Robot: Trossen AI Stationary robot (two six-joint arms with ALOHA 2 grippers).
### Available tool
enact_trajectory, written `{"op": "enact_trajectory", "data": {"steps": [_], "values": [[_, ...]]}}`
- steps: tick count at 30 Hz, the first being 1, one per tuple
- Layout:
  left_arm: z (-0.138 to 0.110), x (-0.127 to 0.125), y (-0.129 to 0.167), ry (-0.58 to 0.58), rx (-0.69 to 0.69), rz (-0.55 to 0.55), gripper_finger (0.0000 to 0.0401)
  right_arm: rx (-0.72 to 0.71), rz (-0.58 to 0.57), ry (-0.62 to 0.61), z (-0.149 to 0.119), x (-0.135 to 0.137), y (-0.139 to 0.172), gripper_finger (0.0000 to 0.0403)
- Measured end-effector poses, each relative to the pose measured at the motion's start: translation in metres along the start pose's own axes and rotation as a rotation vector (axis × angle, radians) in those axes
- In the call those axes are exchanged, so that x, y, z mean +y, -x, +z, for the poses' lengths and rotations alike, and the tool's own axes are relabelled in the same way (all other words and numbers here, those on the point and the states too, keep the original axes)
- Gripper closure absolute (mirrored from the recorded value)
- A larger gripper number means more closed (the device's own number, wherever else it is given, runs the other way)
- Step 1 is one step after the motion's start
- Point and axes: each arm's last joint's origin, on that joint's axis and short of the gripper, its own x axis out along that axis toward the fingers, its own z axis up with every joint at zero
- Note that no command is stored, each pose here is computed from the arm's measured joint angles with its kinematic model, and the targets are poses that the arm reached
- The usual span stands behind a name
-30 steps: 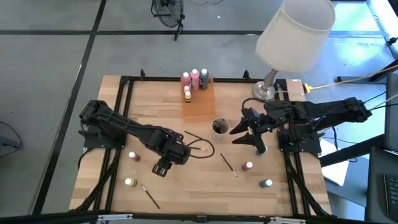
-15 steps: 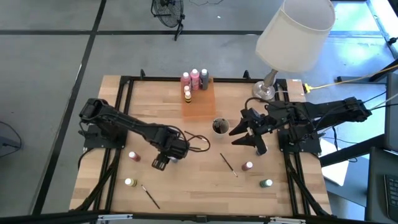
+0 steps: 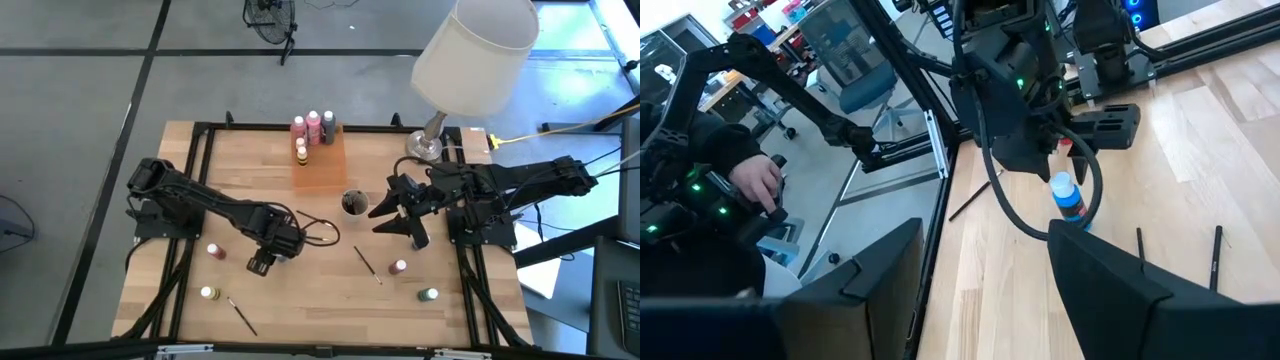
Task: Pick & Place Paint Supplies
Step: Put the blue paint bottle into the orange bin
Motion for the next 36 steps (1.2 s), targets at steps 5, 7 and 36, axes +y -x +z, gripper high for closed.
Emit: {"op": "enact_trajectory", "data": {"steps": [5, 7, 36], "values": [[-0.002, 0.000, -0.005, 0.022, 0.003, 0.000, 0.0194, 0.000, 0.000, 0.000, 0.000, 0.000, 0.000, 0.0182], [-0.001, 0.000, -0.005, 0.022, -0.008, 0.001, 0.0194, 0.000, 0.000, 0.000, 0.000, 0.000, 0.000, 0.0182], [0.005, 0.001, -0.011, -0.001, -0.029, 0.002, 0.0200, 0.007, -0.003, -0.001, -0.001, 0.000, 0.000, 0.0183]]}}
